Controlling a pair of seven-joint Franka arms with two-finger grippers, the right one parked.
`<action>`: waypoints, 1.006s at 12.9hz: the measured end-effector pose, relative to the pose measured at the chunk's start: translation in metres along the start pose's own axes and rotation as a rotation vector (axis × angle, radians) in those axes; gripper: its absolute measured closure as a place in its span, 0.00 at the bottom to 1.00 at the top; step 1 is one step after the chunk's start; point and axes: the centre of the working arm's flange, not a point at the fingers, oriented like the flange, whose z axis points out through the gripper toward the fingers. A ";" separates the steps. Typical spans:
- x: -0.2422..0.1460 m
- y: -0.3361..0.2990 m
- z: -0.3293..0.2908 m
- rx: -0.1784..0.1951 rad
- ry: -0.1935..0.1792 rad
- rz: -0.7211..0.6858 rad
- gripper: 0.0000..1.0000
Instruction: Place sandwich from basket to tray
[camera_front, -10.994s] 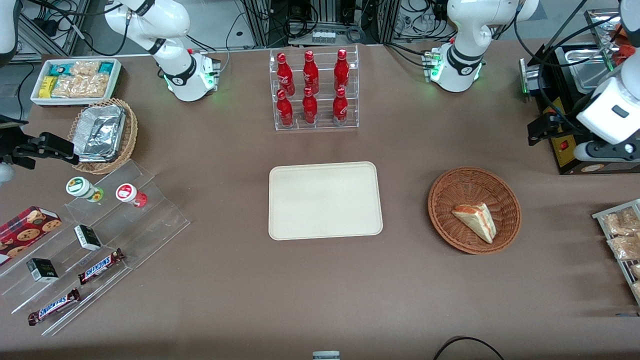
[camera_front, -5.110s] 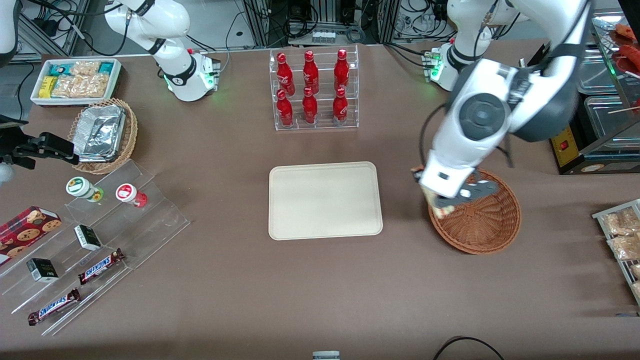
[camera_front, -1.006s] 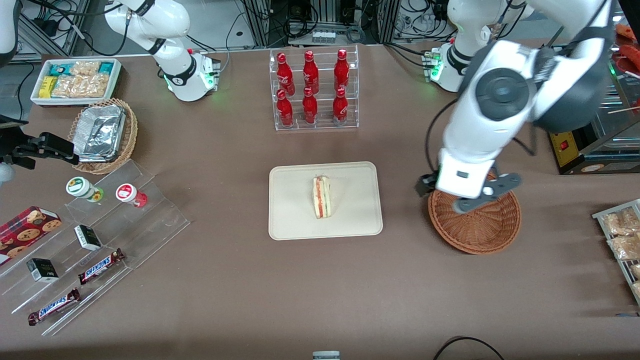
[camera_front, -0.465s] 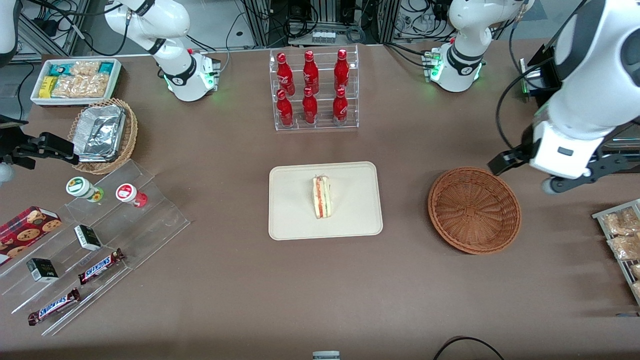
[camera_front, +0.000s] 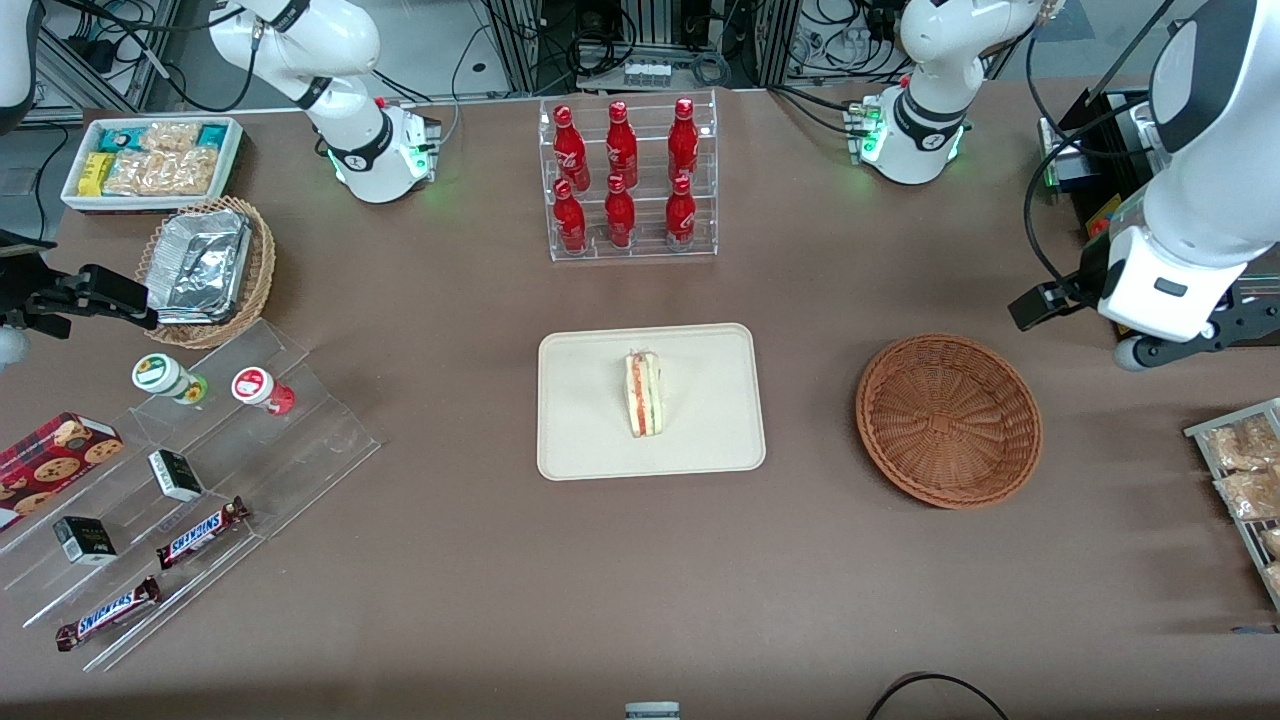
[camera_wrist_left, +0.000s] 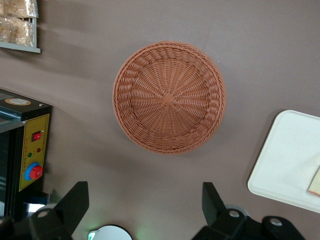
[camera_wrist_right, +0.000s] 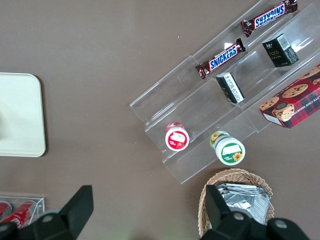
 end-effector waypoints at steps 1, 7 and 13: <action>-0.002 -0.004 -0.002 -0.004 0.001 0.010 0.00; -0.002 -0.063 -0.017 -0.046 -0.032 0.126 0.00; -0.024 -0.077 -0.028 -0.043 -0.025 0.179 0.00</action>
